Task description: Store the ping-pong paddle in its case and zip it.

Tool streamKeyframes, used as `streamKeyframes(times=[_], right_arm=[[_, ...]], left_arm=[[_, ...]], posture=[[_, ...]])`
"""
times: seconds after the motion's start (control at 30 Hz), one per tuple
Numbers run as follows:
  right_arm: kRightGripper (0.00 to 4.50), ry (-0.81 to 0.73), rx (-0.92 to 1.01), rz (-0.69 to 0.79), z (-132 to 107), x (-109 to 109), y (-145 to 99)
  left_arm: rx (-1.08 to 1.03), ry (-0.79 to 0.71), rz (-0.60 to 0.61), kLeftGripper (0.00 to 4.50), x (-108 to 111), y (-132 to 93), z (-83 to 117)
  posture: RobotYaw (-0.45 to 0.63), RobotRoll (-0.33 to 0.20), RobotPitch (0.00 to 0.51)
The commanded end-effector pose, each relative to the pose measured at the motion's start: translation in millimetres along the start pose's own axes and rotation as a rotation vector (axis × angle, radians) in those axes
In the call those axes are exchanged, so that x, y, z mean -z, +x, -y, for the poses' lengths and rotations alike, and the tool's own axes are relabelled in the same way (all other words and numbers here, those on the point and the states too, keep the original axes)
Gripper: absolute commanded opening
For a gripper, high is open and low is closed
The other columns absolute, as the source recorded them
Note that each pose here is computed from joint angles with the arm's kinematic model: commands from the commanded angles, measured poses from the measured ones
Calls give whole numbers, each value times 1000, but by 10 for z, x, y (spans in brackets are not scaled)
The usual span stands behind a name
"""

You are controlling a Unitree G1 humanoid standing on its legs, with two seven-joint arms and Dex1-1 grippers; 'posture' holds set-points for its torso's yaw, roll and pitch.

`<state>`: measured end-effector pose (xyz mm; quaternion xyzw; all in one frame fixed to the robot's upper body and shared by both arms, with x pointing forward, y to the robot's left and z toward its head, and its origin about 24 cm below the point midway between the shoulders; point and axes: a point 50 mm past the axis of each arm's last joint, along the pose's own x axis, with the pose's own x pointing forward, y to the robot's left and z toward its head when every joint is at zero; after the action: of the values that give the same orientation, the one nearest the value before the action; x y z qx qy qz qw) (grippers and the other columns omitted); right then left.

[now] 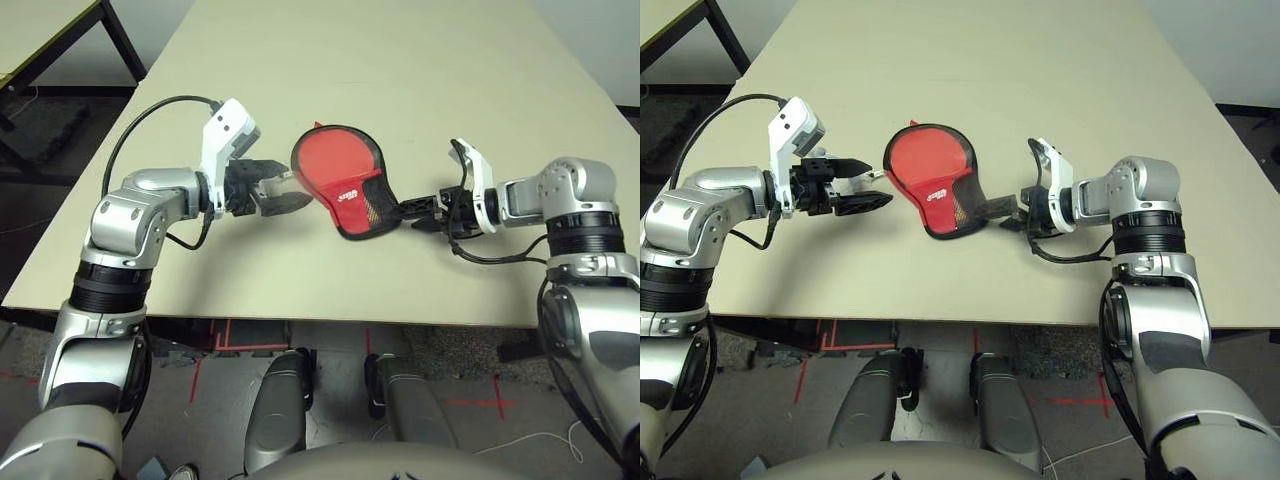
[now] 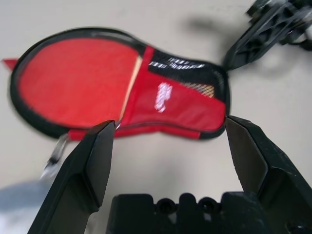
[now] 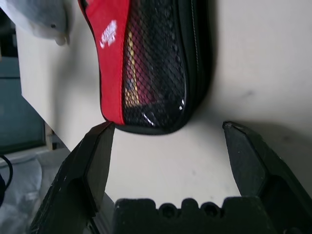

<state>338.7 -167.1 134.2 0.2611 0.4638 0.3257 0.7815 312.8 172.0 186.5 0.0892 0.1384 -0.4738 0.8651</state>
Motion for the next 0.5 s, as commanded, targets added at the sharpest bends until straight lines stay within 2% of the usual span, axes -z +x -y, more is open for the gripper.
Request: streamKeyframes(times=[0.03, 0.37, 0.5], right_arm=[[4425, 41, 16, 5, 33, -4, 180], [4425, 58, -28, -8, -132, -35, 547], [4425, 59, -32, -16, -145, -23, 595]], left_arm=[[18, 7, 11, 4500, -42, 28, 52], [16, 3, 26, 4500, -59, 60, 64], [13, -2, 23, 4500, -42, 45, 59]], posture=[[174, 0, 168], [186, 0, 166], [188, 0, 167]])
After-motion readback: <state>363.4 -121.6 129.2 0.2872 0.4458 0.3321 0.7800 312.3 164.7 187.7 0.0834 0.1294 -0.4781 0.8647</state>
